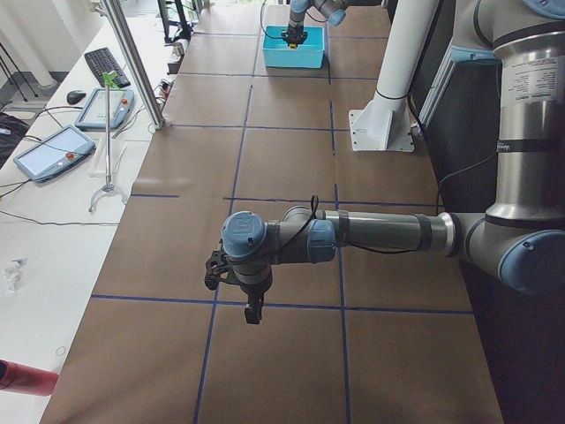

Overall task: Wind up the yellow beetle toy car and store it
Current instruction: 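Lower the car into the blue bin and open the right gripper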

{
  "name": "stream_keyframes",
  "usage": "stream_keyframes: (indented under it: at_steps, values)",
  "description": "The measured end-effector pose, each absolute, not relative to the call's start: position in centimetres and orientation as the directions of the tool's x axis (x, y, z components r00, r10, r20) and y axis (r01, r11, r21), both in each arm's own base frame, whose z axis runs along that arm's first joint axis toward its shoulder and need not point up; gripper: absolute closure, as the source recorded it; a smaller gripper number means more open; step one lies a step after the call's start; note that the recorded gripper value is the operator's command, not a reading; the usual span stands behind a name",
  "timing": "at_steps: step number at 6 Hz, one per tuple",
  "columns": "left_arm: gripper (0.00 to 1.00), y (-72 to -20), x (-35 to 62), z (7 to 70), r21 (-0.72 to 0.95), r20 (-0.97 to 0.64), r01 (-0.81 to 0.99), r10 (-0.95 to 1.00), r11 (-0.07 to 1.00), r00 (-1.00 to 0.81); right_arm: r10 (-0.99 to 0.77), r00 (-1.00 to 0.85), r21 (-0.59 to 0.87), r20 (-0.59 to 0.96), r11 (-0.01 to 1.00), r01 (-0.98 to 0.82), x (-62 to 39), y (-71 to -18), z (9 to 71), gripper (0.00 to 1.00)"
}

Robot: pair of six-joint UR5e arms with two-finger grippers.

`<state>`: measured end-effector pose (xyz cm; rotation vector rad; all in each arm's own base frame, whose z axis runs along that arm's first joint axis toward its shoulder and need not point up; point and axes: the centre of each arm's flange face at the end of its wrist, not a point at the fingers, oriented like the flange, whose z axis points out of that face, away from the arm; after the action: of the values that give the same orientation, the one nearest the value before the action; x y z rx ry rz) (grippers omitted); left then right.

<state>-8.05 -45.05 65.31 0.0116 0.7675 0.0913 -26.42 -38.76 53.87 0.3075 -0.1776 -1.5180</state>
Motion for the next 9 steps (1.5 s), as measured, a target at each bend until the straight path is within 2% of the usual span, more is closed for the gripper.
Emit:
stream_keyframes:
  at_steps: [3, 4, 6, 9]
  values:
    - [0.0, -45.0, -8.0, 65.3, 0.044, -0.694, -0.078, 0.087, 0.996, 0.715, -0.997, 0.044, 0.3, -0.064, 0.023, 0.954, -27.8, -39.7, 54.7, 0.81]
    - [0.0, -45.0, -8.0, 65.4, 0.041, -0.695, -0.077, 0.084, 0.996, 0.714, -0.997, 0.045, 0.3, -0.063, 0.024, 0.954, -28.3, -40.1, 54.8, 0.67]
    - [0.0, -44.9, -8.0, 65.3, 0.041, -0.701, -0.075, 0.082, 0.996, 0.708, -0.998, 0.045, 0.301, -0.054, 0.027, 0.953, -28.6, -40.3, 55.0, 0.02]
    - [0.0, -44.9, -7.9, 65.4, 0.042, -0.707, -0.075, 0.083, 0.996, 0.702, -0.999, 0.045, 0.366, -0.001, 0.042, 0.93, -28.0, -40.2, 54.8, 0.0]
